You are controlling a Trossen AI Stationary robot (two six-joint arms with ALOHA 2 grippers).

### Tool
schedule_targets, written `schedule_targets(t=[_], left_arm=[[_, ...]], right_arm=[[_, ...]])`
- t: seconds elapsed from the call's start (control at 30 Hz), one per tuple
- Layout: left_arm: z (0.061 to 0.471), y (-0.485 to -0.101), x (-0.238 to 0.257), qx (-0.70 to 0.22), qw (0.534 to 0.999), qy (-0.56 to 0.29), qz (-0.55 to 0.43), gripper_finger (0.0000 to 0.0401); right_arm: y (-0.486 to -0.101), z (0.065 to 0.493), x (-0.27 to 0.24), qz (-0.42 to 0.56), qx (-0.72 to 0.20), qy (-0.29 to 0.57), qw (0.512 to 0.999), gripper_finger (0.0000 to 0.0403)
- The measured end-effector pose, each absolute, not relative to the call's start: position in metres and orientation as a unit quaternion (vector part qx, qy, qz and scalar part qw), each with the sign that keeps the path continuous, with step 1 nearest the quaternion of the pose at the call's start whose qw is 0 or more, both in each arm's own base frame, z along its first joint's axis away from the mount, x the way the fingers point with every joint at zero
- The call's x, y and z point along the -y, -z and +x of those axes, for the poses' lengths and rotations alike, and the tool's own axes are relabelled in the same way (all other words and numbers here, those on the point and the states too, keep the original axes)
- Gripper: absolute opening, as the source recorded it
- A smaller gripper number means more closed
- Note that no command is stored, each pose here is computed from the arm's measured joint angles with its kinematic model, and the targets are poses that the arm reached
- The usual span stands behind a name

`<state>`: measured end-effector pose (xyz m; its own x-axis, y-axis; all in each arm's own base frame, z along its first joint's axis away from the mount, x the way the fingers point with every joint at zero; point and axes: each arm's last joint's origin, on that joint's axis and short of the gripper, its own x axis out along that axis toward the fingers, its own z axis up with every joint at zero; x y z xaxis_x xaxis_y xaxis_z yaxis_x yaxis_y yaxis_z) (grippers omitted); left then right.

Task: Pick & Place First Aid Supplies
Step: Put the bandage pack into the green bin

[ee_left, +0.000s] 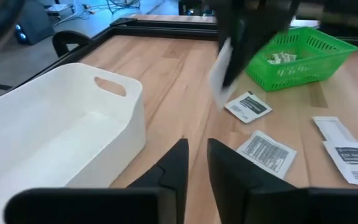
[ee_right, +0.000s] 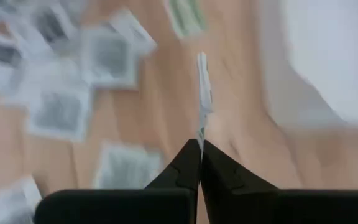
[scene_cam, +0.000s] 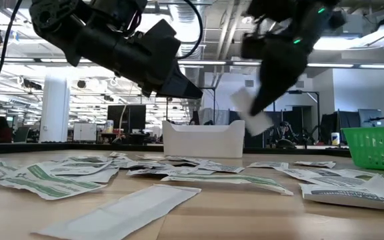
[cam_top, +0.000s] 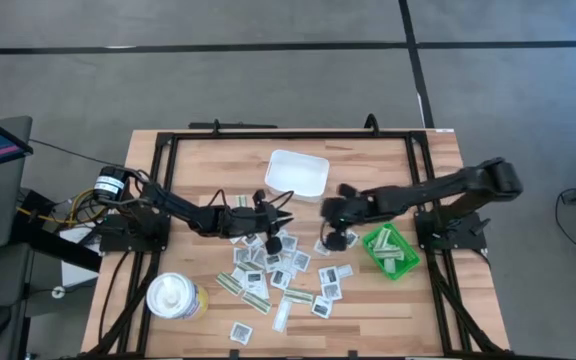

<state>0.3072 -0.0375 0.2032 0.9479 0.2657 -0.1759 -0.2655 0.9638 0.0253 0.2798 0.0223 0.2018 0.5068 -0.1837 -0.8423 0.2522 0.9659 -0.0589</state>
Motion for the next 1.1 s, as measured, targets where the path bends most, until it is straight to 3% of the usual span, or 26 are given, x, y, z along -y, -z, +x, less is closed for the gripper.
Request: schedule_targets(t=[0.17, 0.3, 0.43, 0.87, 1.1], left_arm=[[0.308, -0.203, 0.032, -0.090, 0.985, -0.144, 0.000, 0.0071], [0.308, -0.202, 0.026, -0.095, 0.984, -0.152, 0.000, 0.0072], [0.309, -0.202, 0.021, -0.097, 0.982, -0.162, 0.000, 0.0072], [0.309, -0.202, 0.008, -0.096, 0.979, -0.182, -0.004, 0.0072], [0.309, -0.202, 0.008, -0.096, 0.979, -0.182, -0.004, 0.0072]], right_arm=[[-0.221, 0.227, -0.039, 0.103, -0.546, 0.217, 0.803, 0.0001], [-0.211, 0.189, -0.053, 0.153, -0.588, 0.298, 0.736, 0.0002], [-0.202, 0.167, -0.063, 0.187, -0.601, 0.336, 0.701, 0.0002], [-0.198, 0.164, -0.077, 0.207, -0.589, 0.311, 0.716, 0.0002], [-0.197, 0.164, -0.077, 0.155, -0.627, 0.249, 0.722, 0.0002]])
